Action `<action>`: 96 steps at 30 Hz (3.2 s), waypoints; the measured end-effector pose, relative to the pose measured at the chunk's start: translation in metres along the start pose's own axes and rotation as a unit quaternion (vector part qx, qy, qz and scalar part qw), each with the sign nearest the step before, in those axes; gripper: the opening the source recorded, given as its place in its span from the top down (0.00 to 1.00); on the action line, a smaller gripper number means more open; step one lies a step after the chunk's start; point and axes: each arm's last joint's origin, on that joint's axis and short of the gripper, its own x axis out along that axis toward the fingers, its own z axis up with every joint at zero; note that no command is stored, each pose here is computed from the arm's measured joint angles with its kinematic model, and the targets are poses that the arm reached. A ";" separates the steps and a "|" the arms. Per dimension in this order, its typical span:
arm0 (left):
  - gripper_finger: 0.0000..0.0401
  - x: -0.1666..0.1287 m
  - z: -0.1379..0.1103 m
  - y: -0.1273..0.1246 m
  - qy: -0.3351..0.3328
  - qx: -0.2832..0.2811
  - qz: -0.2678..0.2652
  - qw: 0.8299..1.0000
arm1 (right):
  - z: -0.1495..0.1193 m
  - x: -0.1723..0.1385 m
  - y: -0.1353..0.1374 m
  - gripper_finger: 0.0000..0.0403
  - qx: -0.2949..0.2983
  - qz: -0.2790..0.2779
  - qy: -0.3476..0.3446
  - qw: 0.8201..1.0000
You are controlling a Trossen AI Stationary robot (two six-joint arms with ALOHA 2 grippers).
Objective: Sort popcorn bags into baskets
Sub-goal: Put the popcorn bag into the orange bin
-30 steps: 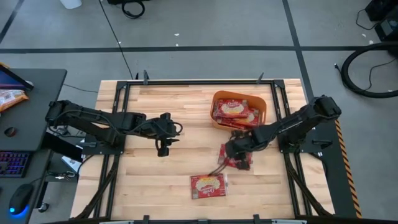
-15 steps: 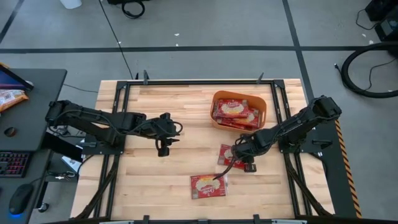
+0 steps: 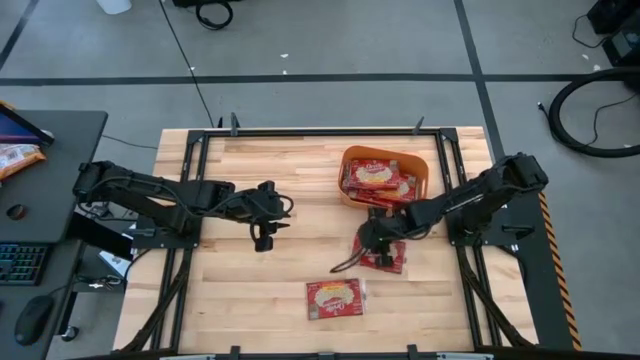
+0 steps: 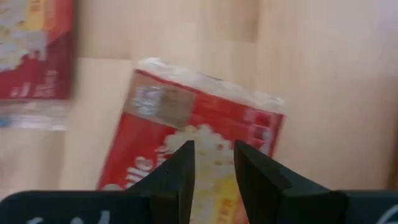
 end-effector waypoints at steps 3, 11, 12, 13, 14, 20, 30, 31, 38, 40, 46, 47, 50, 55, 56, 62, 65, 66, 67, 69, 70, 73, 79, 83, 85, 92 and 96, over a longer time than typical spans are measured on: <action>0.71 0.000 0.000 0.000 0.000 0.003 0.000 1.000 | -0.001 -0.001 0.015 0.71 -0.027 0.004 -0.010 1.000; 0.71 0.000 0.000 0.000 -0.001 0.008 0.002 1.000 | -0.007 -0.005 0.056 0.71 -0.121 -0.080 -0.060 0.988; 0.71 0.000 0.000 0.000 -0.002 0.016 0.004 1.000 | -0.008 -0.004 0.060 0.71 -0.121 -0.085 -0.062 0.987; 0.71 0.000 0.000 0.001 -0.002 0.025 0.008 1.000 | -0.010 -0.002 0.063 0.71 -0.118 -0.092 -0.059 0.987; 0.71 0.000 0.001 0.001 -0.003 0.031 0.013 0.999 | -0.011 0.001 0.066 0.71 -0.114 -0.093 -0.060 0.987; 0.71 0.000 0.001 0.001 -0.005 0.054 0.016 0.998 | -0.021 0.015 0.083 0.71 -0.090 -0.114 -0.044 0.988; 0.71 0.000 0.000 0.001 -0.001 0.067 0.018 0.998 | -0.029 0.018 0.112 0.71 -0.051 -0.149 -0.062 0.986; 0.71 0.000 0.000 0.001 -0.002 0.068 0.018 0.998 | -0.031 0.019 0.112 0.70 -0.042 -0.148 -0.057 0.986; 0.71 0.000 0.001 0.001 -0.002 0.086 0.018 0.996 | -0.039 0.018 0.111 0.59 -0.017 -0.149 -0.024 0.988; 0.71 0.000 0.001 0.001 -0.003 0.087 0.018 0.996 | -0.039 0.018 0.111 0.55 -0.019 -0.150 -0.022 0.988; 0.71 0.000 0.001 0.001 -0.003 0.087 0.018 0.996 | -0.041 0.016 0.112 0.51 -0.040 -0.166 -0.026 0.985; 0.71 0.000 0.001 0.001 -0.003 0.086 0.018 0.996 | -0.042 0.016 0.112 0.52 -0.043 -0.168 -0.023 0.985; 0.71 0.000 0.001 0.001 -0.003 0.086 0.018 0.996 | -0.043 0.016 0.111 0.54 -0.043 -0.172 -0.016 0.984; 0.71 0.000 0.001 0.001 -0.003 0.085 0.018 0.996 | -0.048 0.018 0.110 0.57 -0.039 -0.170 -0.013 0.985; 0.71 0.000 0.001 0.001 -0.003 0.085 0.018 0.996 | -0.049 0.019 0.109 0.58 -0.037 -0.170 -0.011 0.985; 0.71 0.000 0.001 0.001 -0.003 0.085 0.018 0.996 | -0.055 0.020 0.109 0.58 -0.036 -0.170 -0.008 0.985; 0.71 0.000 0.001 0.001 -0.003 0.085 0.018 0.996 | -0.055 0.020 0.108 0.58 -0.037 -0.171 -0.005 0.984; 0.71 0.000 0.001 0.001 -0.003 0.085 0.018 0.996 | -0.056 0.020 0.108 0.58 -0.038 -0.170 -0.003 0.985; 0.71 0.000 0.001 0.001 -0.003 0.085 0.018 0.996 | -0.056 0.020 0.108 0.58 -0.038 -0.169 0.000 0.985; 0.71 0.000 0.001 0.001 -0.003 0.085 0.018 0.996 | -0.057 0.019 0.108 0.60 -0.039 -0.167 0.008 0.985; 0.71 0.000 0.001 0.001 -0.003 0.085 0.018 0.996 | -0.057 0.019 0.108 0.61 -0.038 -0.167 0.010 0.985; 0.71 0.000 0.001 0.001 -0.003 0.085 0.018 0.996 | -0.058 0.019 0.107 0.70 -0.040 -0.165 0.016 0.985; 0.71 0.000 0.001 0.001 -0.003 0.085 0.018 0.996 | -0.058 0.018 0.107 0.93 -0.037 -0.167 0.018 0.985; 0.71 0.000 0.001 0.001 -0.003 0.085 0.018 0.996 | -0.054 0.017 0.109 0.96 -0.038 -0.163 0.018 0.986; 0.71 0.000 0.001 0.001 -0.004 0.086 0.018 0.996 | -0.050 0.014 0.111 0.94 -0.041 -0.167 0.024 0.985; 0.71 0.000 0.001 0.001 -0.004 0.086 0.018 0.996 | -0.022 -0.008 0.120 0.96 -0.084 -0.185 0.044 0.978; 0.71 0.000 0.001 0.001 -0.005 0.086 0.018 0.996 | -0.003 -0.027 0.123 0.96 -0.095 -0.212 0.044 0.972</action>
